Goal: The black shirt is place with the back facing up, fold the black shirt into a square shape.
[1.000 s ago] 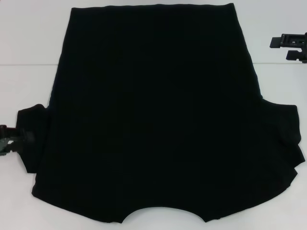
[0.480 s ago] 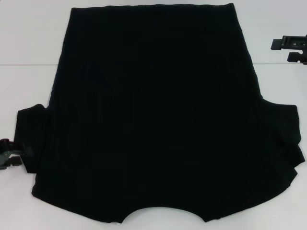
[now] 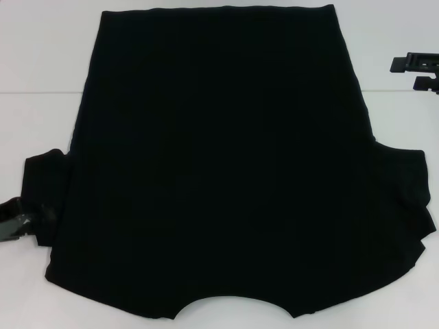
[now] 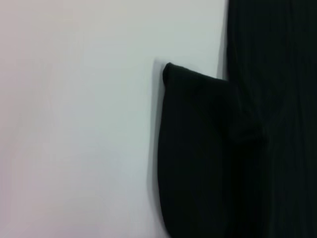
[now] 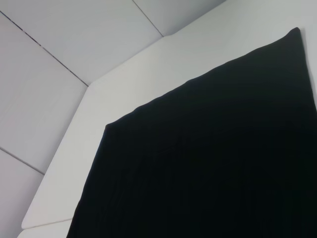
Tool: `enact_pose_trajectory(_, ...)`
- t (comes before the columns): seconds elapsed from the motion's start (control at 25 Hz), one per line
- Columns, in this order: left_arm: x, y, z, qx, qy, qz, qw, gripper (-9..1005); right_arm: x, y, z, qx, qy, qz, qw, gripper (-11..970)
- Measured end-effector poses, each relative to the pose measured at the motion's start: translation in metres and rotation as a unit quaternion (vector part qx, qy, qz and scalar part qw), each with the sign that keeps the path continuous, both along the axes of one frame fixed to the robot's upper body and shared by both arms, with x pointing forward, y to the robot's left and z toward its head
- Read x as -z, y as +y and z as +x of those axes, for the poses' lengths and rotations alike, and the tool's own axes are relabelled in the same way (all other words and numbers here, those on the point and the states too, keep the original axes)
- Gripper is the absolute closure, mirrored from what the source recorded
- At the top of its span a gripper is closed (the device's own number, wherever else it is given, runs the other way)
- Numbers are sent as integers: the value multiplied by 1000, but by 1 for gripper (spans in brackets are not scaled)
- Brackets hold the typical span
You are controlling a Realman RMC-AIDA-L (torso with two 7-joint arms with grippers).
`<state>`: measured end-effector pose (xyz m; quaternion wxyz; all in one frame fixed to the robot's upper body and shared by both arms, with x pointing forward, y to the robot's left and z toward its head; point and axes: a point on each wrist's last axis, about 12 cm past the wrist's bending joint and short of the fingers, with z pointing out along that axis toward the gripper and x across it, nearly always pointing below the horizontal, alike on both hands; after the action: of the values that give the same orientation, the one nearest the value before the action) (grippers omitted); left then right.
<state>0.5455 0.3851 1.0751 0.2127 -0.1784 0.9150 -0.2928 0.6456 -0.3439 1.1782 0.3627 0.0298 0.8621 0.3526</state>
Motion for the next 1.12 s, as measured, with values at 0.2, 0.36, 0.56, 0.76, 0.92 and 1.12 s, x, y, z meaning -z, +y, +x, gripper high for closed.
enact_pose_trajectory(0.2, -1, 1, 2, 0, -5, 4, 1000, 644, 0, -1, 0, 1, -1, 1, 1000, 111)
enact_pose_trajectory(0.36, -2, 1, 2, 2, -6, 6, 1000, 719, 0, -2, -1, 3, -1, 2, 1000, 111)
enact_pose_trajectory(0.56, -2, 1, 2, 8, -10, 8, 1000, 895, 0, -2, -1, 4, -1, 3, 1000, 111)
enact_pose_trajectory(0.76, -8, 5, 4, 16, -20, 19, 999, 928, 0, -3, -1, 5, -1, 4, 1000, 111)
enact_pose_trajectory(0.92, -19, 18, 6, 0, -30, 40, 999, 954, 0, -4, -1, 6, -1, 5, 1000, 111)
enact_pose_trajectory(1.12, -27, 34, 7, -27, -29, 75, 996, 962, -1, -5, -2, 6, -1, 9, 1000, 110)
